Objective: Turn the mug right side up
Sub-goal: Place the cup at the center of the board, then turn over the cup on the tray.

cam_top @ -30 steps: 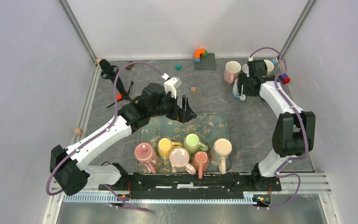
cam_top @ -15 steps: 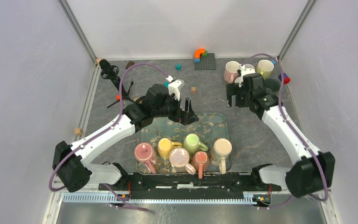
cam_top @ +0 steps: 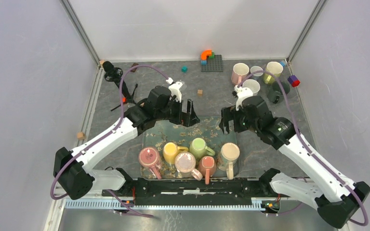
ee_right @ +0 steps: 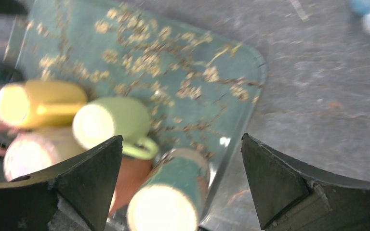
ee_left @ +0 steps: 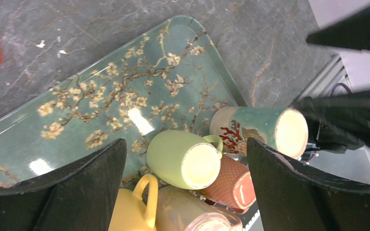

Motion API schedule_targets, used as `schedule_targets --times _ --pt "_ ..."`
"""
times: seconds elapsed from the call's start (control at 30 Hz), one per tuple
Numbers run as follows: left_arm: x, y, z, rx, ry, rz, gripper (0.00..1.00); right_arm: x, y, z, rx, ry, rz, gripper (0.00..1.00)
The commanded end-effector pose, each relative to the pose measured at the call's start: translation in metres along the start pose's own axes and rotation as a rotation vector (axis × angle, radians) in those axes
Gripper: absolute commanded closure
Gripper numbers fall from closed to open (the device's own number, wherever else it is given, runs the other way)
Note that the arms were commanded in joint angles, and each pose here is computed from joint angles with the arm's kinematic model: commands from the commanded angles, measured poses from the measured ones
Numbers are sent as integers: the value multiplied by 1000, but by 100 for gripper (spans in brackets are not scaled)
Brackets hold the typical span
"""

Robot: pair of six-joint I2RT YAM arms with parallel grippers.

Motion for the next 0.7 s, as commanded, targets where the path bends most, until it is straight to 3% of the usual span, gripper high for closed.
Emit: schedule_targets --times 0.0,0.17,0.67 --pt "-22 19 6 -49 -14 -72 0 30 19 30 -59 4 97 2" --pt "-24 21 13 -73 -19 -67 0 45 44 36 -1 81 154 2" --pt "-21 15 17 -70 -17 -46 0 90 83 24 18 99 306 2"
Point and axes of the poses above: each gripper's point midway between its finger pads, its own y axis back along the fingers, its own z axis along the line the jaws close on, x = y × z, the point moved 1 cm from there along y, back along the fingers, and after that the axes turned 6 degrees about -y, right-handed, at the moved point
